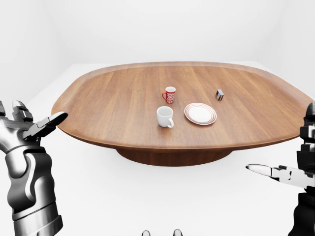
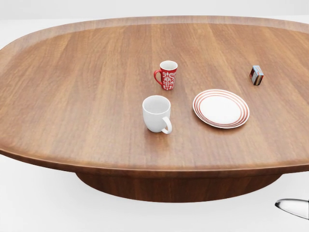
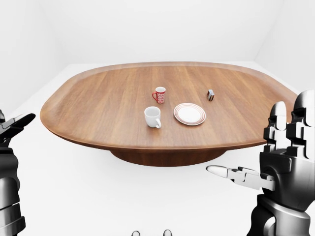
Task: Put the white mug on the plate.
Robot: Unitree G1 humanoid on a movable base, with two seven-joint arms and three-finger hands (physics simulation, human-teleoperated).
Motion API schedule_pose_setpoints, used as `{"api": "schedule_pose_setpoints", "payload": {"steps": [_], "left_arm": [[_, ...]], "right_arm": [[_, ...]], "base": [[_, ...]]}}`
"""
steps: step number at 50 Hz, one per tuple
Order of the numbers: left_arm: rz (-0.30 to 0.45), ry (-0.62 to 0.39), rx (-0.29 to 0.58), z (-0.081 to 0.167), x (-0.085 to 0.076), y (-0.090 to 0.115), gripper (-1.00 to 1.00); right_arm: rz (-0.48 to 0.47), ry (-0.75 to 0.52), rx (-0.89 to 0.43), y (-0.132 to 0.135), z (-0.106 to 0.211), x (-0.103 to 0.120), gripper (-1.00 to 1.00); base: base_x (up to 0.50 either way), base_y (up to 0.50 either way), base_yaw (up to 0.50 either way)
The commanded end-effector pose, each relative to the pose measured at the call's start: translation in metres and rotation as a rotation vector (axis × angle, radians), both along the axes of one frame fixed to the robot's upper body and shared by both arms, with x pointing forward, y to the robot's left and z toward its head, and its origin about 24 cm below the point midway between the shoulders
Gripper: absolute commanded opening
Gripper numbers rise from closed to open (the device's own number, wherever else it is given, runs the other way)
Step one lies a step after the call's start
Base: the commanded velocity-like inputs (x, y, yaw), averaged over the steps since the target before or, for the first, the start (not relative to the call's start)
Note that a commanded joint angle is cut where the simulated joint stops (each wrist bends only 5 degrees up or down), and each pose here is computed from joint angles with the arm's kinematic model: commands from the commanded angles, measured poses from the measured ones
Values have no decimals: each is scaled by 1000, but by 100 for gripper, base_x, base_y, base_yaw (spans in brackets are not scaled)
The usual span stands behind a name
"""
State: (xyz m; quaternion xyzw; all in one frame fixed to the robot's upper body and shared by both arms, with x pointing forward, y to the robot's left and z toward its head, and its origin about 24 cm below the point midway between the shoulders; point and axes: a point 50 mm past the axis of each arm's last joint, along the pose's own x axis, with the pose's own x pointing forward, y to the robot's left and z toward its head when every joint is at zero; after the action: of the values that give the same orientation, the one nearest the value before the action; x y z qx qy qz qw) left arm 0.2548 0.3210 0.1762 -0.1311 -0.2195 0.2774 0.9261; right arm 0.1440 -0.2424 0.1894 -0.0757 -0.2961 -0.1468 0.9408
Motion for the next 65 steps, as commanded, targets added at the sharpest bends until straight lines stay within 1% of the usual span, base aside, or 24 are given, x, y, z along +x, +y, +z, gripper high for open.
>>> {"api": "schedule_pose_setpoints", "payload": {"steps": [1, 9, 31, 32, 34, 47, 65], "left_arm": [[-1, 0, -1, 0, 0, 0, 100], [-2, -5, -2, 0, -1, -1, 100], [-3, -3, -2, 0, 0, -1, 100], [-10, 15, -1, -4, 3, -2, 100], [-11, 18, -1, -5, 3, -2, 100], [-8, 3, 2, -1, 1, -3, 100], [-8, 5, 1, -2, 1, -3, 100]], "right_arm": [[8, -2, -1, 1, 0, 1, 100], [7, 18, 8, 0, -4, 2, 100], [8, 12, 4, 1, -2, 1, 100], [19, 35, 7, 2, -7, 4, 100], [19, 34, 7, 2, -6, 4, 100], [21, 22, 0, 3, -4, 3, 100], [26, 43, 8, 2, -8, 6, 100]], "base": [[0, 0, 0], [13, 0, 0], [18, 0, 0], [25, 0, 0], [25, 0, 0], [25, 0, 0], [25, 0, 0]]}}
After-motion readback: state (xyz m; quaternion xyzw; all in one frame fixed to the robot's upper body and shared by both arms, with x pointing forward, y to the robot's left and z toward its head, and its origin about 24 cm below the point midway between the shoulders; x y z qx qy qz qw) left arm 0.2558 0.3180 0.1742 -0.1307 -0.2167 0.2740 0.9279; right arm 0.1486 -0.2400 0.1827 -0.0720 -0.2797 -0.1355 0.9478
